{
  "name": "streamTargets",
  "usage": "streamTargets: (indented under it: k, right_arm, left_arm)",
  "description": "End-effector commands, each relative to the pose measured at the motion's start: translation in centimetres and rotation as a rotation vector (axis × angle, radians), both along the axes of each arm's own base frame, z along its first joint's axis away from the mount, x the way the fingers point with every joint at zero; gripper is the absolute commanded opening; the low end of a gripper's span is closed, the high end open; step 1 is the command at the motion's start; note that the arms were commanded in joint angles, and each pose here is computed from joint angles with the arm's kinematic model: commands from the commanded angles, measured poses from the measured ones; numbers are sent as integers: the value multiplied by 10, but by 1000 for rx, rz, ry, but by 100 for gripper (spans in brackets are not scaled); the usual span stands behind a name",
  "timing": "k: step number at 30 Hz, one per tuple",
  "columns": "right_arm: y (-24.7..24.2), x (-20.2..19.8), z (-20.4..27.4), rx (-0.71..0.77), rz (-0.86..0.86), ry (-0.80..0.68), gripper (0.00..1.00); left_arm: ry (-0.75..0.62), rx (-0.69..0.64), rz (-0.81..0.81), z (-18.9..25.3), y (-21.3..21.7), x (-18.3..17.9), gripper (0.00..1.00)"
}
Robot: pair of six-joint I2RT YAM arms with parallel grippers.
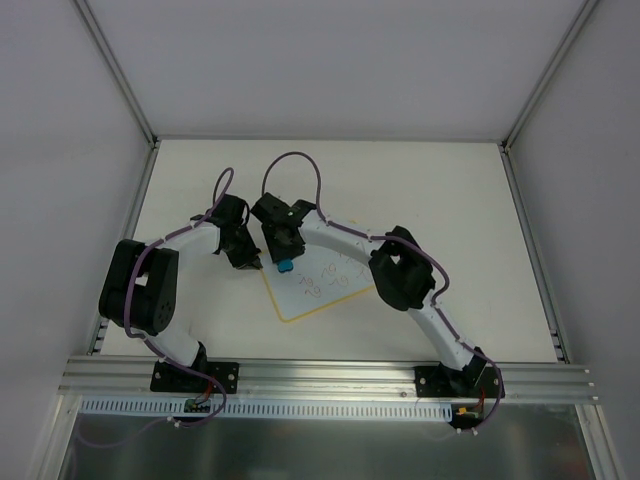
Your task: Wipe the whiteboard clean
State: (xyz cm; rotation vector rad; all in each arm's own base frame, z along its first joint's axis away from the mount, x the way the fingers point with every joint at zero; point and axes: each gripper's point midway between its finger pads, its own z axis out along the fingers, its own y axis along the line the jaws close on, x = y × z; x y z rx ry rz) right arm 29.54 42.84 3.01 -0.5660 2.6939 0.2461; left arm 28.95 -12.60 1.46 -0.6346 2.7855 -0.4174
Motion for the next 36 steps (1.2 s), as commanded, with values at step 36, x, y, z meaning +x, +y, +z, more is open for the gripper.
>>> streamTargets:
  k: [36]
  right_arm:
    - [-71, -40, -25, -146, -46, 81, 0]
  left_arm:
    - [135, 40, 16, -24, 6, -27, 0]
